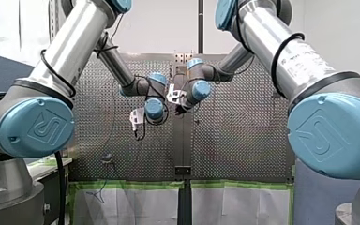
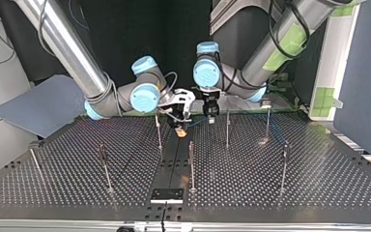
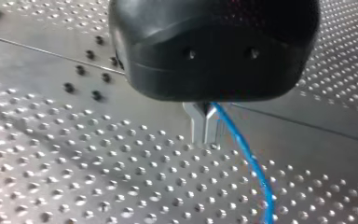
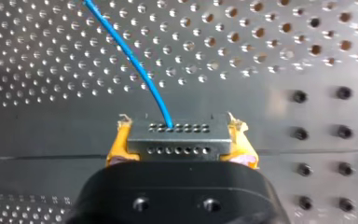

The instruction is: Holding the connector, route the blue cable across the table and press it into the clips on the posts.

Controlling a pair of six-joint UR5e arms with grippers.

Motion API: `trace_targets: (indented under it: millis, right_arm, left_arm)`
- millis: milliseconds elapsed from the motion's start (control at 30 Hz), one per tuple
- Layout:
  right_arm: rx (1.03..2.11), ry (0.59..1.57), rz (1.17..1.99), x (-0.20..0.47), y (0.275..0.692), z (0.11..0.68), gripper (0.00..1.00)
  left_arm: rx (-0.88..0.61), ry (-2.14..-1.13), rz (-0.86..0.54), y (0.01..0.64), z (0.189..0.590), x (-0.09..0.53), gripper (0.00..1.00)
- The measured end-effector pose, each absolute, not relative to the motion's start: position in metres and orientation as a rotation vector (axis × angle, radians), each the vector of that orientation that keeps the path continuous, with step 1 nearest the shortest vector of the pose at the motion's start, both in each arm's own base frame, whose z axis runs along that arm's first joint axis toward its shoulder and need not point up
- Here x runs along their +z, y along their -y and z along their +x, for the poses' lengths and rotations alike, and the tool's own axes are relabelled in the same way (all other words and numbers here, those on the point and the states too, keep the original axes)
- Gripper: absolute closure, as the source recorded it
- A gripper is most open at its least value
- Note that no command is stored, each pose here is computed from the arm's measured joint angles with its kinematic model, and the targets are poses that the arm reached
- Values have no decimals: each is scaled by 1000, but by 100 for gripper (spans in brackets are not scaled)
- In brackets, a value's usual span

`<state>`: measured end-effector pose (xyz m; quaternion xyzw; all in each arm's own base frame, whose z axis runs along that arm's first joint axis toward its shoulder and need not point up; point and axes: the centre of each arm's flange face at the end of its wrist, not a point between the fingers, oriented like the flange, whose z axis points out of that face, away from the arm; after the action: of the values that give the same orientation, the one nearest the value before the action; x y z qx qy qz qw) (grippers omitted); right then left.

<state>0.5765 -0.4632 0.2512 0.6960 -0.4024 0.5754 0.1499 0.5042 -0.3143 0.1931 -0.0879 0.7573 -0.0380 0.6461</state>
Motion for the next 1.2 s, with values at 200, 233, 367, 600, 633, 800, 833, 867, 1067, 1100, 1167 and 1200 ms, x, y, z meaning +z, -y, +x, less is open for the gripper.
trace_targets:
  millis: [200, 233, 367, 600, 633, 800, 833, 867, 1067, 1100, 1167, 1200]
  right_arm:
    - [1654, 1154, 2001, 265, 451, 567, 100]
    - [1655, 1153, 2001, 268, 449, 565, 100]
    - [1654, 1152, 2002, 276, 440, 558, 100]
    - [1673, 1127, 1986, 300, 428, 549, 100]
    - [1680, 1120, 1981, 306, 426, 549, 100]
    - [1713, 1095, 1952, 331, 420, 545, 100]
    - [1722, 1088, 1943, 338, 419, 544, 100]
    - [1730, 1083, 1936, 343, 418, 543, 100]
    - [1779, 1051, 1886, 380, 410, 536, 100]
    - [1786, 1046, 1879, 385, 408, 535, 100]
    - [1801, 1034, 1863, 398, 405, 532, 100]
    - [1808, 1028, 1856, 403, 403, 531, 100]
  left_arm:
    - [-91, -1726, -180, 314, 496, 217, 100]
    - [-91, -1726, -178, 314, 494, 221, 100]
    - [-95, -1716, -181, 312, 489, 235, 100]
    - [-103, -1688, -187, 307, 480, 264, 100]
    - [-106, -1683, -187, 307, 479, 270, 100]
    - [-121, -1654, -190, 306, 473, 291, 100]
    - [-124, -1645, -193, 305, 473, 296, 100]
    - [-127, -1637, -196, 304, 472, 301, 100]
    - [-143, -1584, -206, 300, 466, 330, 100]
    - [-146, -1576, -207, 299, 464, 335, 100]
    - [-154, -1560, -209, 299, 460, 345, 100]
    - [-157, -1552, -210, 299, 458, 350, 100]
